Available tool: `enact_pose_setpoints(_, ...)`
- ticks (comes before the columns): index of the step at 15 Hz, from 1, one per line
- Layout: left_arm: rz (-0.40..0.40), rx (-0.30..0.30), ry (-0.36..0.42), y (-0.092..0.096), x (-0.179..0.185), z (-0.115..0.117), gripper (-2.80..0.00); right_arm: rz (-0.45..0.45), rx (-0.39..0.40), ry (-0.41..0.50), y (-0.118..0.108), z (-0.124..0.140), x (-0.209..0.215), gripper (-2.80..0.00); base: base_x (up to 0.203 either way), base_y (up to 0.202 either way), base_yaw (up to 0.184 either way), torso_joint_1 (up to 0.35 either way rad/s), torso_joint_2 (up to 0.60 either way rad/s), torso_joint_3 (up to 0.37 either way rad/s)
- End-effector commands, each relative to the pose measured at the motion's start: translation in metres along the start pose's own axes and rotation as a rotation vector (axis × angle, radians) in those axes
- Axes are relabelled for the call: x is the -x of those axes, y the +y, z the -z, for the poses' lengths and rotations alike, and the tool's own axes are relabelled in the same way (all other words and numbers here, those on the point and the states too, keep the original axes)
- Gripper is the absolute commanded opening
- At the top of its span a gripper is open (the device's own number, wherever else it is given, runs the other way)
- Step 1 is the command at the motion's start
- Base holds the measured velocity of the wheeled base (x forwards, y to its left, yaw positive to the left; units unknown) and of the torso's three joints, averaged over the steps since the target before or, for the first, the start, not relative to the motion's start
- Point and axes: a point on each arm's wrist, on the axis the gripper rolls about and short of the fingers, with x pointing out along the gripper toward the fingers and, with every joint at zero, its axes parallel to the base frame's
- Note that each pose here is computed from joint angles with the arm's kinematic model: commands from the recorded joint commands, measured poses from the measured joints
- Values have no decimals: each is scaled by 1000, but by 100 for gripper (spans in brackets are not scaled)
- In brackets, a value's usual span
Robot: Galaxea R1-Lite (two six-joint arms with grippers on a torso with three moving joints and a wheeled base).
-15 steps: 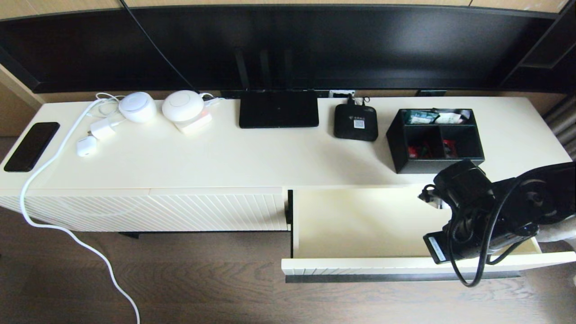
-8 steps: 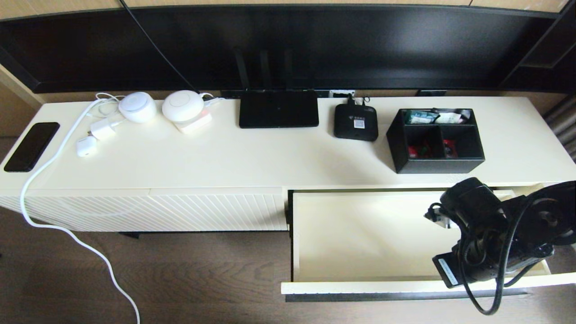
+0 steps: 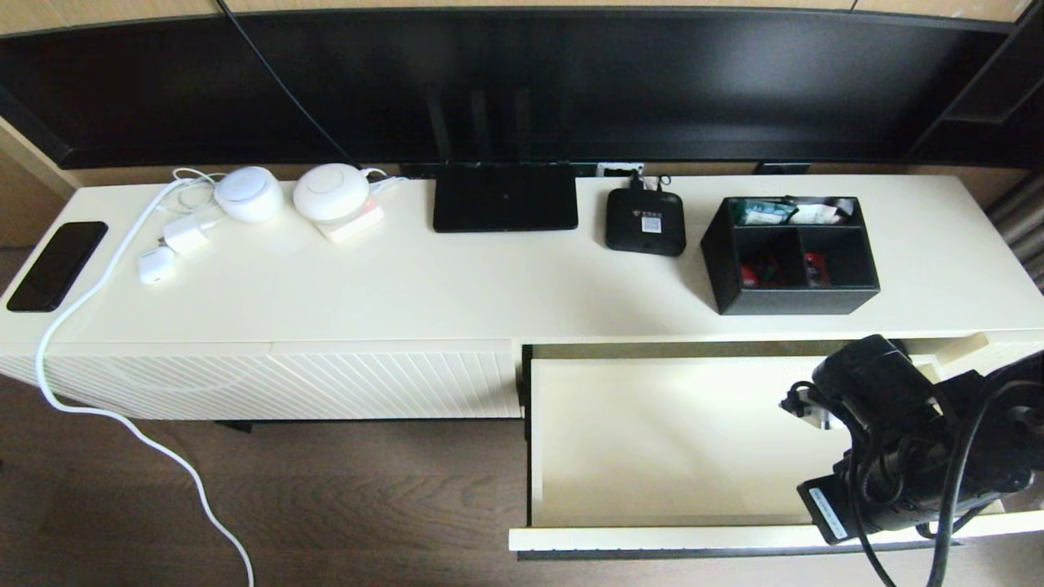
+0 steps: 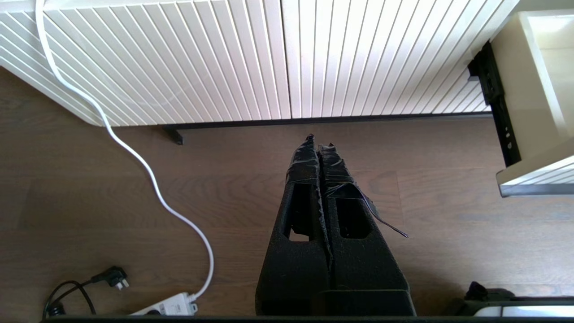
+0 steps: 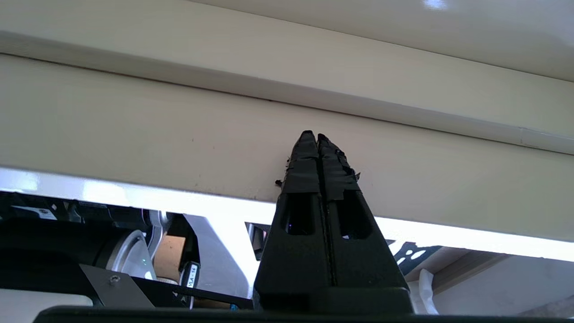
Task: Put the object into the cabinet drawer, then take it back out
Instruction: Open the drawer, then put the storage box in the drawer
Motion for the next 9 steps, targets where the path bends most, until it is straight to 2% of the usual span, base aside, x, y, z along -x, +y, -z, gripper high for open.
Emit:
enact_pose_setpoints(1,0,0,-3,0,0,0,-280,-1,-6,-3,0,1,2,-280,0,0,0,0,0,0)
enact_pose_setpoints(3,0,0,-1,0,0,0,-280,-7,-28,-79,-2,-11,9,-280,0,0,0,0,0,0)
enact_pose_setpoints(5,0,0,-1,0,0,0,-280,-6,-61,-222,-7,-25,23,-280,0,0,0,0,0,0)
enact_pose_setpoints(9,0,0,0,0,0,0,-280,110,-72,-391,-13,-37,53,-280,0,0,0,0,0,0)
